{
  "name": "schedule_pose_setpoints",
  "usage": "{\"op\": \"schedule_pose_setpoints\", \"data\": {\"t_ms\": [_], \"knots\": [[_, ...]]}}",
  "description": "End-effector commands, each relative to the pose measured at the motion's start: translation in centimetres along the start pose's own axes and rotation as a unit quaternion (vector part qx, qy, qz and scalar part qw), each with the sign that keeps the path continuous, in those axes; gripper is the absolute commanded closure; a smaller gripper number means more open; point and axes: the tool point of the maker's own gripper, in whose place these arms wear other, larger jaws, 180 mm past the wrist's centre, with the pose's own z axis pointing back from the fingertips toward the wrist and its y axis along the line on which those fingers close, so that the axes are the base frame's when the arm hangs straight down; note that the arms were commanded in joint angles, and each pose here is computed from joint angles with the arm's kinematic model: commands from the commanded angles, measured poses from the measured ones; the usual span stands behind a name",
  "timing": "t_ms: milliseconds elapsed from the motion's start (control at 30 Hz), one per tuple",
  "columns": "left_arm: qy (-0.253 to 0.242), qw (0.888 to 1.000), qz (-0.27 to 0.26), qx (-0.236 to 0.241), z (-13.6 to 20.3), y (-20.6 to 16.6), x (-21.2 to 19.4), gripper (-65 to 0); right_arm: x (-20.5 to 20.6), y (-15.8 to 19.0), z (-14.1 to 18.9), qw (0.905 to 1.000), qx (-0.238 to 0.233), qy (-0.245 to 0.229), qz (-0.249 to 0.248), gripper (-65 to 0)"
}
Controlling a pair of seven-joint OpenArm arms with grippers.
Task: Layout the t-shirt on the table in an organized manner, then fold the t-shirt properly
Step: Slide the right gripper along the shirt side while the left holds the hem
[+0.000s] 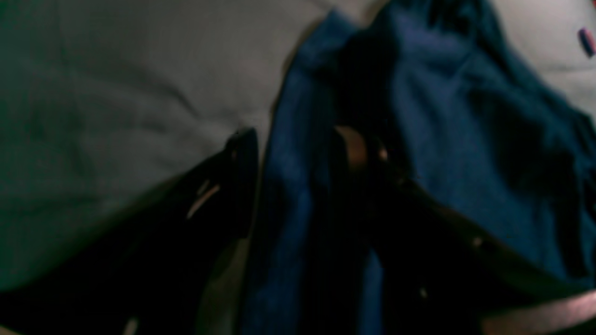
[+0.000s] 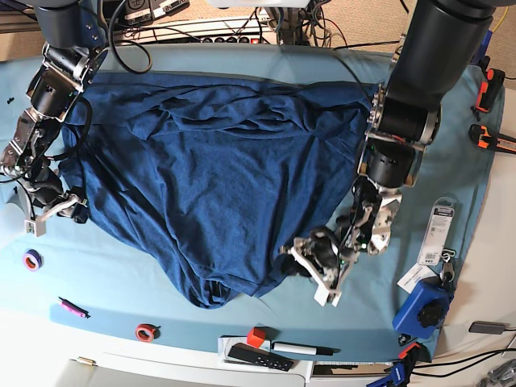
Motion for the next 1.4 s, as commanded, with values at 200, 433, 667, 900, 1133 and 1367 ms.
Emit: {"op": "schedule_pose_setpoints", "data": {"t_ms": [200, 433, 667, 900, 1133, 1367], "knots": [[-0.014, 1.0, -0.017, 0.009, -0.2, -0.2, 1.2, -26.5, 2.8, -0.8, 0.8, 0.9993, -0.009, -0.032, 0.014, -32.5], [-0.014, 0.999, -0.011, -0.028, -1.6, -4.3, 0.9, -26.4, 2.8, -0.8, 0.8, 0.9993, -0.009, -0.032, 0.014, -32.5], [-0.031, 0.998, -0.033, -0.048, -2.8, -7.9, 1.2, -25.5, 2.8, -0.8, 0.8, 0.9994, -0.009, -0.031, 0.014, -32.5], [-0.061, 0.996, -0.039, -0.047, -2.6, -7.9, 3.4, -23.0, 2.8, -0.8, 0.8, 0.9993, -0.009, -0.032, 0.014, -32.5], [-0.08, 0.995, -0.048, -0.04, -2.5, -7.9, 6.0, -0.8, 2.9, -0.8, 0.8, 0.9993, -0.009, -0.034, 0.014, -32.5], [-0.087, 0.994, -0.059, -0.035, -2.5, -7.7, 5.7, 0.0, 3.5, -0.8, 0.9, 0.9986, -0.009, -0.05, 0.014, -32.4]]}}
